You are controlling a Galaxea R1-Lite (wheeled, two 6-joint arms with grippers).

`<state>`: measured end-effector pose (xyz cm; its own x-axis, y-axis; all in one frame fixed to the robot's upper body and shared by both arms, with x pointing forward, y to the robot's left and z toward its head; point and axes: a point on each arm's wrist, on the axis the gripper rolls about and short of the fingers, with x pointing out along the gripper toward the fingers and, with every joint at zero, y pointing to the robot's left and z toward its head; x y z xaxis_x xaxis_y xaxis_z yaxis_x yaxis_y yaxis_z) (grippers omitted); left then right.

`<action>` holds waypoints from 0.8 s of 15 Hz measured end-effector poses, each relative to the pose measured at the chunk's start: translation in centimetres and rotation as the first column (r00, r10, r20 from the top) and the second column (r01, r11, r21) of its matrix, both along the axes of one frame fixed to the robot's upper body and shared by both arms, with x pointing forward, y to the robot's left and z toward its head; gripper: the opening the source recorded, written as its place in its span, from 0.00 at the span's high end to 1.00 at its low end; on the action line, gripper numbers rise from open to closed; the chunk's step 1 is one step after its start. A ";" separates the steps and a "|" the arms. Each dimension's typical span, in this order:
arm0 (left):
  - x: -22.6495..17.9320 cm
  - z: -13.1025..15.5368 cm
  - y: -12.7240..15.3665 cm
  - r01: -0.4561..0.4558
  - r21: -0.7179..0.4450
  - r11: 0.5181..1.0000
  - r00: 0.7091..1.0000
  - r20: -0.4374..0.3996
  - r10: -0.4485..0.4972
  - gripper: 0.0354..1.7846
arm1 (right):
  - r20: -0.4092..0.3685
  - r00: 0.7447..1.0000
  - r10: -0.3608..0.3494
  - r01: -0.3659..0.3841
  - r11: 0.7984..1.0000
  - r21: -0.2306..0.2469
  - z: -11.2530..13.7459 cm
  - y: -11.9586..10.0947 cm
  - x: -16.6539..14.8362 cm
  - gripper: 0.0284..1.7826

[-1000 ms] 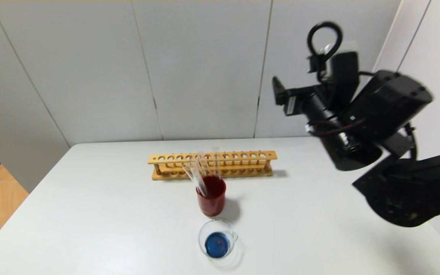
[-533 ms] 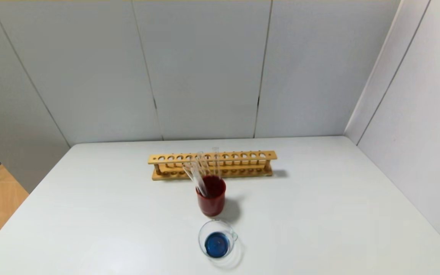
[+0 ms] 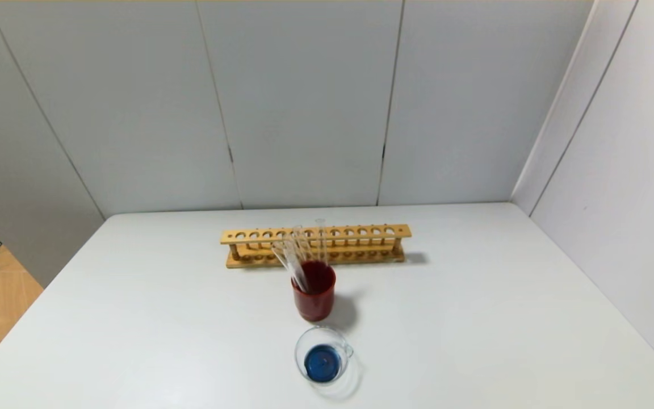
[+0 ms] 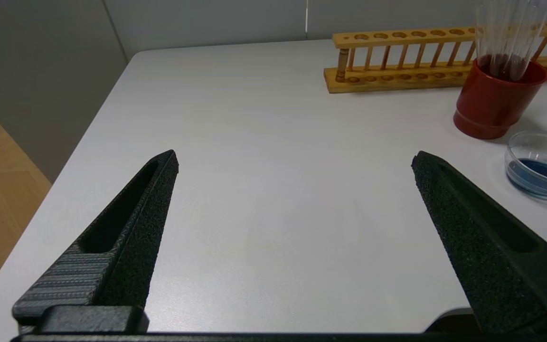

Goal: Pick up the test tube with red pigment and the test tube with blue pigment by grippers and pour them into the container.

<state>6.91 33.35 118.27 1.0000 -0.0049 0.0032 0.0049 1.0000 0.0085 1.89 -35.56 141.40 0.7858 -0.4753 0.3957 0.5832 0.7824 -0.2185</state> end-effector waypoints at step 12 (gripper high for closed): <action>0.0 0.0 0.0 0.000 0.000 1.000 1.000 0.000 0.000 0.03 | 0.088 0.892 0.443 -0.445 0.830 0.337 -17.3 1.5 3.0 0.02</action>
<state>6.91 33.35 118.28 1.0000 -0.0049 0.0036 0.0049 1.0000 0.0081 4.88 -34.06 124.09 0.9430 -0.1805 0.2796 0.1553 0.9817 0.1101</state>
